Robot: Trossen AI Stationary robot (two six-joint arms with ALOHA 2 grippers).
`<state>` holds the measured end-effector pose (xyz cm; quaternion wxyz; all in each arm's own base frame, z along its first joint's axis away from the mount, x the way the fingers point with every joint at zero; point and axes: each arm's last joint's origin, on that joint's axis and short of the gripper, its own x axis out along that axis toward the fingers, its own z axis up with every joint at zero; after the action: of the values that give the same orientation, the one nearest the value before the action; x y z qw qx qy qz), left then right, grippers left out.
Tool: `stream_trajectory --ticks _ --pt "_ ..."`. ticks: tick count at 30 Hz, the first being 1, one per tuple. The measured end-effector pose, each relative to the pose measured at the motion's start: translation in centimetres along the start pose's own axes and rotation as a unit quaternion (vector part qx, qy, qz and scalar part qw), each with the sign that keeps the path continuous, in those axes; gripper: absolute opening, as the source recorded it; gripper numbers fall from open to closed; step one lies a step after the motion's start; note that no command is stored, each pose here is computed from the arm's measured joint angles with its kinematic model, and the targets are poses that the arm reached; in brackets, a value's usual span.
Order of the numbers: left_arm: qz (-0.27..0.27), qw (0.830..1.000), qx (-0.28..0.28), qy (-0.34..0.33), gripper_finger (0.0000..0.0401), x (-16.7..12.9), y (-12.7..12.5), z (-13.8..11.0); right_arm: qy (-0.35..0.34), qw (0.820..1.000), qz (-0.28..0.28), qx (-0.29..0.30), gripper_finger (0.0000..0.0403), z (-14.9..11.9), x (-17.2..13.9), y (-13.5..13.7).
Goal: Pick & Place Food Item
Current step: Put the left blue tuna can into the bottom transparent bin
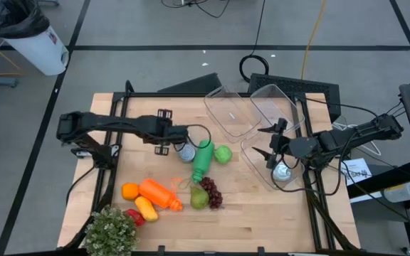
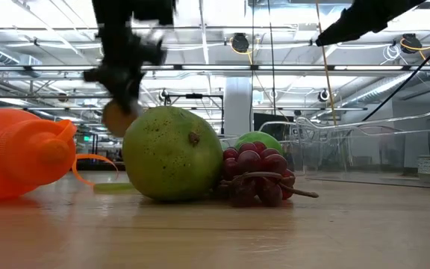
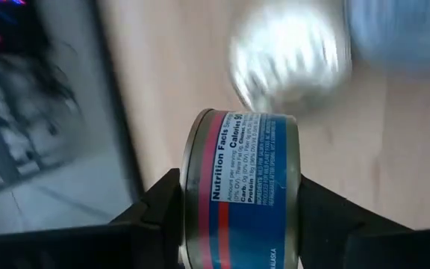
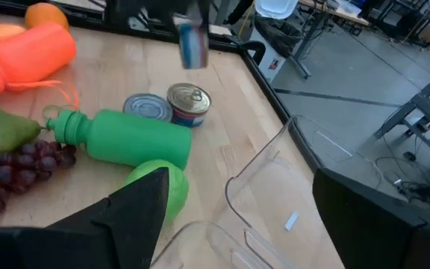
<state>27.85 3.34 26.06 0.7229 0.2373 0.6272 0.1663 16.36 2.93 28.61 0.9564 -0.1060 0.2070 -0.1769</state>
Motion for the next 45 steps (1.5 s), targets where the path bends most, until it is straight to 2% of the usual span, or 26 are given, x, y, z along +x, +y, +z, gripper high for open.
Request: stream_trajectory --ticks 2,4,7,9,13,17,20,24,28,30,35,41,45 --pt "0.033 0.996 -0.024 -0.080 0.0174 -2.3 0.4 1.0 -0.001 1.000 0.000 0.012 0.0313 0.0 0.0 0.0" --pt "0.062 0.983 -0.032 -0.170 0.0174 -4.5 0.4 2.0 -0.001 1.000 0.000 0.021 0.0313 0.0 0.0 0.0" --pt "0.086 0.948 -0.044 -0.304 0.0174 -7.3 -0.1 3.9 -0.003 1.000 0.000 0.027 0.0313 0.1 0.0 0.0" --pt "0.097 0.925 -0.036 -0.366 0.0174 -8.7 -0.6 5.0 -0.003 1.000 0.000 0.030 0.0313 0.1 0.0 0.0" --pt "0.077 0.876 -0.004 -0.476 0.0174 -9.0 -1.7 6.8 -0.006 1.000 0.000 0.029 0.0313 0.1 0.0 0.0" --pt "0.065 0.845 -0.013 -0.531 0.0174 -7.0 -1.9 7.7 -0.023 0.999 0.028 0.008 0.0313 -0.3 0.4 0.5" --pt "0.057 0.832 -0.045 -0.549 0.0174 -5.5 -1.4 7.9 -0.063 0.996 0.059 -0.009 0.0313 -0.5 1.0 1.1" --pt "0.040 0.825 -0.059 -0.561 0.0174 -4.1 -1.3 8.7 -0.131 0.988 0.070 -0.042 0.0313 -1.4 2.0 2.1" --pt "0.025 0.819 -0.057 -0.570 0.0174 -2.7 -1.5 9.5 -0.201 0.973 0.061 -0.091 0.0313 -2.3 3.2 3.1" --pt "0.021 0.817 -0.055 -0.574 0.0174 -2.2 -1.8 9.9 -0.222 0.969 0.045 -0.098 0.0313 -2.2 3.6 3.2" --pt "0.012 0.816 -0.048 -0.576 0.0174 -1.7 -2.1 10.1 -0.218 0.972 0.039 -0.084 0.0313 -2.1 4.7 3.4" --pt "-0.005 0.806 -0.041 -0.591 0.0174 -1.9 -2.3 10.3 -0.194 0.977 0.032 -0.076 0.0313 -2.4 6.7 3.4" --pt "-0.007 0.806 -0.040 -0.591 0.0174 -2.0 -2.6 10.3 -0.205 0.976 0.023 -0.069 0.0305 -2.2 7.0 3.2"
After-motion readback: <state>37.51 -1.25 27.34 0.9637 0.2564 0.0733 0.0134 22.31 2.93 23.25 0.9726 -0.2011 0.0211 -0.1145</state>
